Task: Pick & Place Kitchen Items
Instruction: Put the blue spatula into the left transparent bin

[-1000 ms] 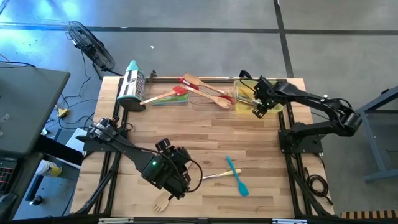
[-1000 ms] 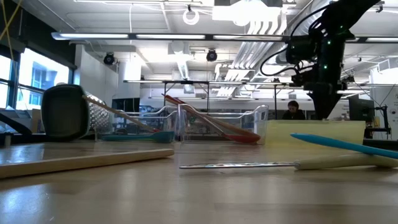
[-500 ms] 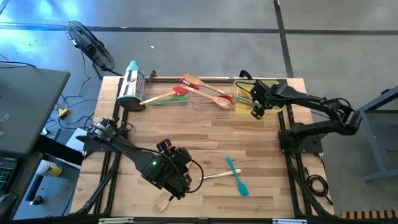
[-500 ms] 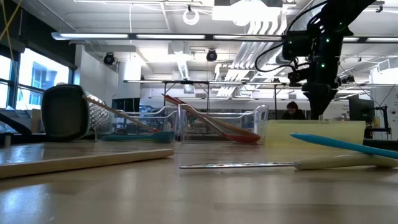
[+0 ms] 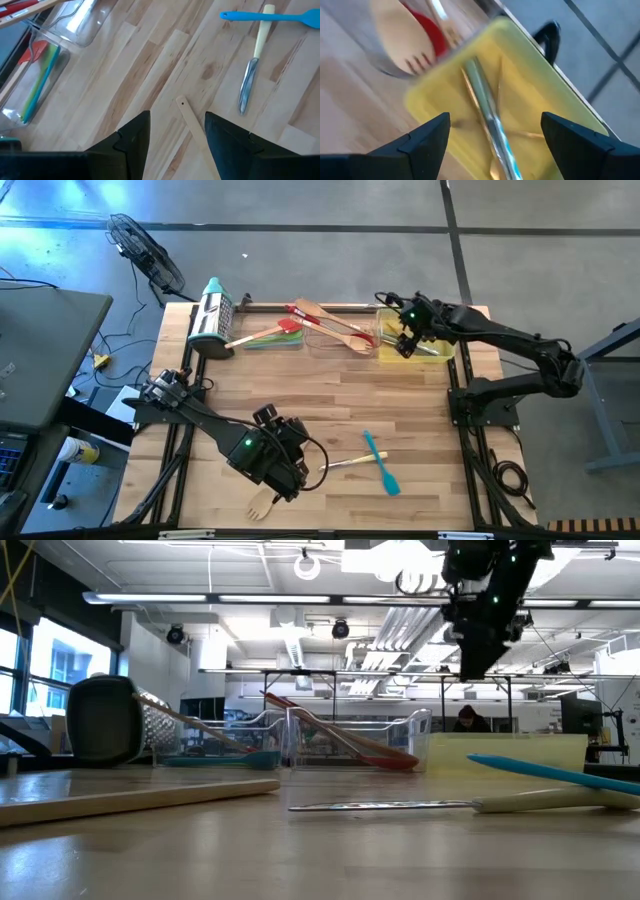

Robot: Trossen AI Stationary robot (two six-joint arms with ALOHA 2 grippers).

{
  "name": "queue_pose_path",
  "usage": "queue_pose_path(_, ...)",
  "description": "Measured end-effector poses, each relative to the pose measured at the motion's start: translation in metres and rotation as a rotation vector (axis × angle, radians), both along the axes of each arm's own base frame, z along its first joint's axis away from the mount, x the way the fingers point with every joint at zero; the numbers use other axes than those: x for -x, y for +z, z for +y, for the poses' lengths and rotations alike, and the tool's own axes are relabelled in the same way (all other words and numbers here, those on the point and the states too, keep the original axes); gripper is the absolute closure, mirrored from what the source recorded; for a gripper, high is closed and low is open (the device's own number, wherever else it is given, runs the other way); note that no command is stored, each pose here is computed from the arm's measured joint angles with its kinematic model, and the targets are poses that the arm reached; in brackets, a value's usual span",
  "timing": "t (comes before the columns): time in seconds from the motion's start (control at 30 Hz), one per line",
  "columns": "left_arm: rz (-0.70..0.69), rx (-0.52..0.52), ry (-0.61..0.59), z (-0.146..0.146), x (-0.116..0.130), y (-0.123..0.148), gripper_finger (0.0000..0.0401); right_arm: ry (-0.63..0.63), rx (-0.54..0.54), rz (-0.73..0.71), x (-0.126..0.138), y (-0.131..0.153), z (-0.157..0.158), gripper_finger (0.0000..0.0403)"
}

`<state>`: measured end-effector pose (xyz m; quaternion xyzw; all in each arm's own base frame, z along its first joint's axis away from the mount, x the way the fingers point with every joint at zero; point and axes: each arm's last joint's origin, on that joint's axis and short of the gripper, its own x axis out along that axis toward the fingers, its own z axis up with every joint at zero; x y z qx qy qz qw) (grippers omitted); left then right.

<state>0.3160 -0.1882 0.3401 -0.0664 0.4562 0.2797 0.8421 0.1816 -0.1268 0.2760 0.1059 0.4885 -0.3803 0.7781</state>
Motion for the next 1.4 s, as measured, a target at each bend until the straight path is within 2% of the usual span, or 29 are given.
queue_pose_path(0.1, -0.001, 0.003, 0.000, 0.001, 0.001, 0.002, 0.0221, 0.052, -0.031, -0.093, -0.007, 0.016, 0.006, 0.0096)
queue_pose_path(0.23, -0.003, 0.009, -0.001, 0.002, 0.003, 0.004, 0.0221, 0.158, -0.138, -0.229, -0.017, 0.032, 0.016, 0.0096)
queue_pose_path(0.53, -0.018, 0.016, -0.018, 0.000, 0.001, 0.004, 0.0221, 0.520, -0.570, -0.607, -0.047, 0.053, 0.055, 0.0096)
queue_pose_path(0.63, -0.026, 0.020, -0.025, -0.001, 0.000, 0.004, 0.0221, 0.630, -0.683, -0.654, -0.053, 0.057, 0.071, 0.0096)
queue_pose_path(0.77, -0.046, 0.031, -0.031, -0.004, -0.001, 0.005, 0.0221, 0.729, -0.799, -0.634, -0.057, 0.058, 0.096, 0.0096)
queue_pose_path(1.0, -0.084, 0.049, -0.063, -0.015, -0.008, 0.000, 0.0221, 0.843, -0.839, -0.566, -0.059, 0.058, 0.139, 0.0096)
queue_pose_path(1.2, -0.110, 0.068, -0.076, -0.018, -0.012, -0.002, 0.0221, 0.815, -0.844, -0.516, -0.057, 0.057, 0.170, 0.0096)
queue_pose_path(1.4, -0.129, 0.097, -0.119, -0.023, -0.018, -0.003, 0.0221, 0.710, -0.780, -0.492, -0.054, 0.055, 0.195, 0.0096)
